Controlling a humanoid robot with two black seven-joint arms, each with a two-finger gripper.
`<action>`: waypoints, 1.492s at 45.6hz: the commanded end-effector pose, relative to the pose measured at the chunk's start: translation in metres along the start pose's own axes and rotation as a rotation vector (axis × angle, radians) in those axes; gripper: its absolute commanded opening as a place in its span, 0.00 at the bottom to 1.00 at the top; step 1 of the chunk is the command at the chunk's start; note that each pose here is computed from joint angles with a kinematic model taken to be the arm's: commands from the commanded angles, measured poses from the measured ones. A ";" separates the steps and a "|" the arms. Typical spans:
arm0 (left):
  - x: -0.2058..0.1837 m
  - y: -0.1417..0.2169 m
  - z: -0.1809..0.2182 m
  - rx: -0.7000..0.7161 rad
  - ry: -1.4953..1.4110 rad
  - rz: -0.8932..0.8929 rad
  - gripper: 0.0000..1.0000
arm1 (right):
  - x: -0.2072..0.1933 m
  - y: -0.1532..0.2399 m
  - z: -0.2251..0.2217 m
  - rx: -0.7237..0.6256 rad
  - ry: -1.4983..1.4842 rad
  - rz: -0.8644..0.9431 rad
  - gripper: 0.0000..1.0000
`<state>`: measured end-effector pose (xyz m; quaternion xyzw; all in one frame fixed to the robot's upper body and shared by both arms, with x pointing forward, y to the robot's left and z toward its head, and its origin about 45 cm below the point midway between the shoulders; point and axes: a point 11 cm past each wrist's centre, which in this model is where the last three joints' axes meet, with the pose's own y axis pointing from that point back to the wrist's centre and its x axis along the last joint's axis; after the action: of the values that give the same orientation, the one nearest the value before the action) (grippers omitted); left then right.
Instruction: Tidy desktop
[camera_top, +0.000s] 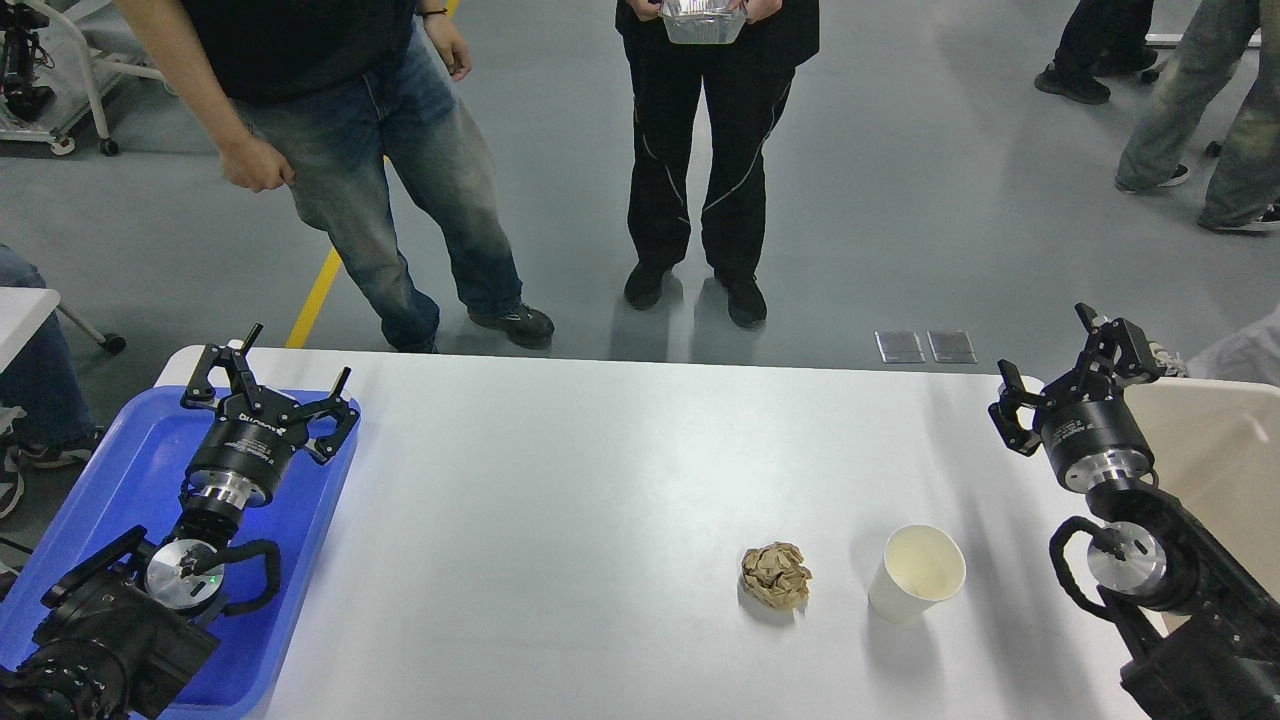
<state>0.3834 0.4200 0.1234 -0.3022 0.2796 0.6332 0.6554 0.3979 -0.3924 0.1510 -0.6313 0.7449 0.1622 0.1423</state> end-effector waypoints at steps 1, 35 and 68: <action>0.000 0.000 0.000 0.000 0.001 0.000 1.00 | -0.001 -0.002 -0.003 0.005 0.002 0.000 1.00; 0.000 0.000 0.000 0.000 0.001 0.000 1.00 | 0.003 -0.003 -0.009 0.011 0.015 0.002 1.00; 0.000 0.000 0.000 0.000 0.001 0.000 1.00 | 0.028 -0.014 -0.080 -0.121 0.650 -0.182 0.99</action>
<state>0.3835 0.4200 0.1234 -0.3021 0.2796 0.6331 0.6555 0.4055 -0.4465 0.2002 -0.6880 0.7244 0.0410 -0.0128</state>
